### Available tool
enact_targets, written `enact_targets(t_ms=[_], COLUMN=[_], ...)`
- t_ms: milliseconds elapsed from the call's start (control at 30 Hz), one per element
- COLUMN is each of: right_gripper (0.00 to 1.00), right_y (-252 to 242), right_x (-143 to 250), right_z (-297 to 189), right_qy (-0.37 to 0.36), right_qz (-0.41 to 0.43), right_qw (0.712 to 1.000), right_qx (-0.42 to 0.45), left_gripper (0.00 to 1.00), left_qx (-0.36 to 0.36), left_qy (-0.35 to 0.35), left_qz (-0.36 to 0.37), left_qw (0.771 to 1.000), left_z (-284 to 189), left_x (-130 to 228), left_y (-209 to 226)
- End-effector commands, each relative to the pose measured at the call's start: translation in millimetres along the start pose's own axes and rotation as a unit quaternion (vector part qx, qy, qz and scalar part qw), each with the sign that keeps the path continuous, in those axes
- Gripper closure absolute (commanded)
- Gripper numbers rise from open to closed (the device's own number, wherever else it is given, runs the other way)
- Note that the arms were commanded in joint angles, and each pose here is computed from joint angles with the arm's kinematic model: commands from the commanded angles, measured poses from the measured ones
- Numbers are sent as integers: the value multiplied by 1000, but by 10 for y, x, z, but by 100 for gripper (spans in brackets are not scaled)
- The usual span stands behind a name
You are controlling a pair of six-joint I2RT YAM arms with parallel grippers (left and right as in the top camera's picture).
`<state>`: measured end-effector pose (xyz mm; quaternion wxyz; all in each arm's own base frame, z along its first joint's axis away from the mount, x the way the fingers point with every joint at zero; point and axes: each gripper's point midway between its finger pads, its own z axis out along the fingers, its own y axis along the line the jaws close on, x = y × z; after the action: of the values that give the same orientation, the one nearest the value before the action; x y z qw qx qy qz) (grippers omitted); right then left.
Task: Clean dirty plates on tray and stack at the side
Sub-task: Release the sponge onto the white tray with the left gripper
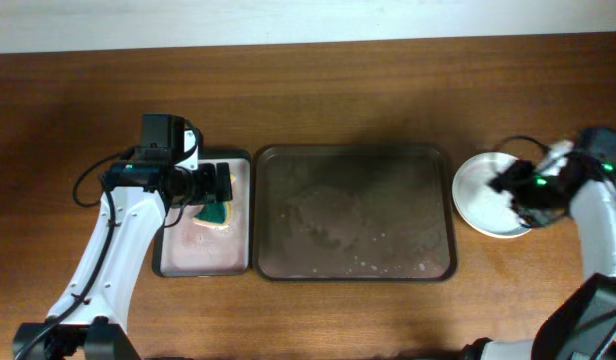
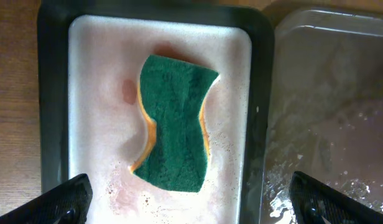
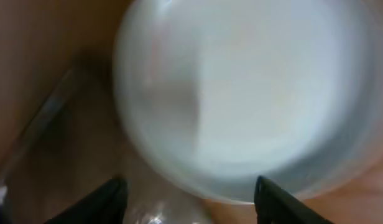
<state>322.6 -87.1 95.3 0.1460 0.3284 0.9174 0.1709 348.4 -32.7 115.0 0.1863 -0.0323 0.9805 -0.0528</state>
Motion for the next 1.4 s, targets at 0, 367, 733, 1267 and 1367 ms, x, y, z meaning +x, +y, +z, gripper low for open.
enact_targets(t_ms=[0,367,733,1267,1367], right_gripper=[27,1,1,1,1], right_y=[613,808,875,617,617], right_x=[452,1480,1404,1650,1650], right_z=[192,-16,-1554,-1646,-1646], right_qy=[62,146,-198,-249,-249], right_qz=[-170,-340,-351,-352,-352], right_qw=[982,927,914,900,900], right_qx=[-57,58,-39,-68,-68], left_gripper=[0,1,0,1,1], left_qx=[27,10,44,50,50], left_qy=[7,216,-114,-213,-214], left_qz=[-5,-48,25,27,28], left_qw=[1000,975,992,975,975], left_z=[8,-286,-1045,-1345,-1346], left_x=[26,1057,896,955,955], left_y=[-81,-22,-157,-110,-110])
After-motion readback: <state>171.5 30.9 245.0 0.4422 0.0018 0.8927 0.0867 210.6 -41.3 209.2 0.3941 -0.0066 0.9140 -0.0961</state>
